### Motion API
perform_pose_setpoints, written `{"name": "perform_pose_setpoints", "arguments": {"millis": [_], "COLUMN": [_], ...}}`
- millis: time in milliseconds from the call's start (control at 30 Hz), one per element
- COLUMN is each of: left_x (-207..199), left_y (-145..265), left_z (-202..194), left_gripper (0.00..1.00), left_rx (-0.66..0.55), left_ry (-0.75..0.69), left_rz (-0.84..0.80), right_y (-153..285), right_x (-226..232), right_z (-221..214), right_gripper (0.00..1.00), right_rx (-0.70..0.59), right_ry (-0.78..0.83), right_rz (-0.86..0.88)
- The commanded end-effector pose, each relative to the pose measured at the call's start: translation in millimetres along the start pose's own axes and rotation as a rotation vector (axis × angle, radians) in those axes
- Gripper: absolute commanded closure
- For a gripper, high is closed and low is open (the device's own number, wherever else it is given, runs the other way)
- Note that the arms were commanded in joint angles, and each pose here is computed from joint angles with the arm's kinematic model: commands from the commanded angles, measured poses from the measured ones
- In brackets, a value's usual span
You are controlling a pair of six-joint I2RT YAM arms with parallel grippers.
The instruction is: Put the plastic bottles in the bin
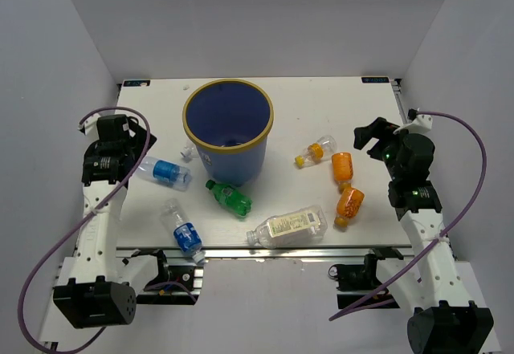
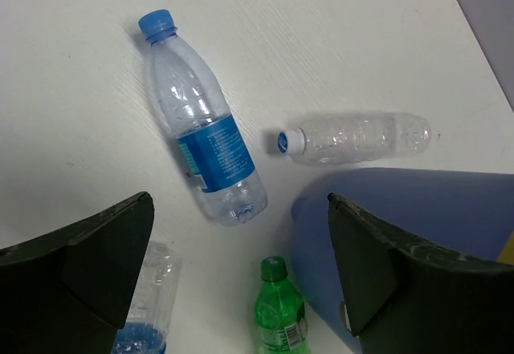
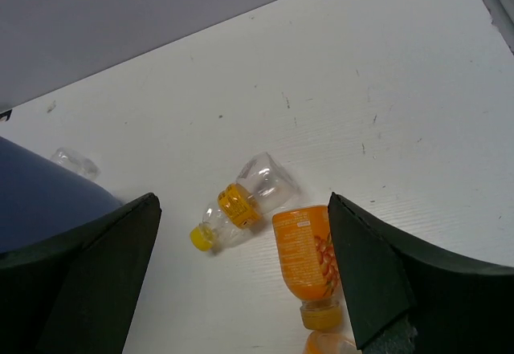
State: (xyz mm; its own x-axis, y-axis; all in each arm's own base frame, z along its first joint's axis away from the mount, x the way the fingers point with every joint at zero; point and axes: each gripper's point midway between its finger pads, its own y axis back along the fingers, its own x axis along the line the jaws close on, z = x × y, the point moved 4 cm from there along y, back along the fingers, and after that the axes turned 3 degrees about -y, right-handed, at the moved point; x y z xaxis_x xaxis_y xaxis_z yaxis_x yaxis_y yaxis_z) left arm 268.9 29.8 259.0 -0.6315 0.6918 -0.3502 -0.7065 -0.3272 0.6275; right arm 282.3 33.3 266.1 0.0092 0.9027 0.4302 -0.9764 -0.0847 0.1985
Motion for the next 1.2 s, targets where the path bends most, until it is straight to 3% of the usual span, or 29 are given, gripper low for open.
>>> {"name": "perform_pose_setpoints", "arguments": {"millis": [0,233,567,800,967,1100,1167], "left_x": [-0.1,11.7,18.5,24.7,20.8,23.0,22.5], "left_y": [7.5,-0.5,-15.2,-25.1,-29.2,-29.1,-28.0], "left_z": [-0.4,-14.9,-30.6,-40.4,-47.1,-46.4,-46.2], "left_gripper": [0.02,0.02,0.02,0.02,0.02,0.02,0.02], "left_rx": [-0.030,-0.025,0.015,0.046,0.066,0.061,0.059], "left_ry": [-0.002,0.011,-0.006,-0.046,-0.042,-0.042,-0.044], "left_rz": [-0.049,-0.021,0.005,0.036,-0.008,0.008,0.003], "right_y": [1.3,-13.9,-55.7,-71.3,-95.4,-104.8,-108.0], "right_x": [6.5,10.0,-23.2,-46.7,-58.7,-57.4,-52.1], "right_z": [12.5,-18.5,-85.1,-123.6,-154.8,-158.2,-146.1], "right_gripper": [0.11,0.11,0.12,0.14,0.23,0.43,0.48], "right_rx": [-0.051,0.051,0.358,0.468,0.527,0.528,0.486], "right_ry": [0.010,0.037,0.032,0.042,0.018,0.018,0.026], "right_rz": [0.034,0.138,0.013,-0.076,-0.093,-0.070,-0.057]}}
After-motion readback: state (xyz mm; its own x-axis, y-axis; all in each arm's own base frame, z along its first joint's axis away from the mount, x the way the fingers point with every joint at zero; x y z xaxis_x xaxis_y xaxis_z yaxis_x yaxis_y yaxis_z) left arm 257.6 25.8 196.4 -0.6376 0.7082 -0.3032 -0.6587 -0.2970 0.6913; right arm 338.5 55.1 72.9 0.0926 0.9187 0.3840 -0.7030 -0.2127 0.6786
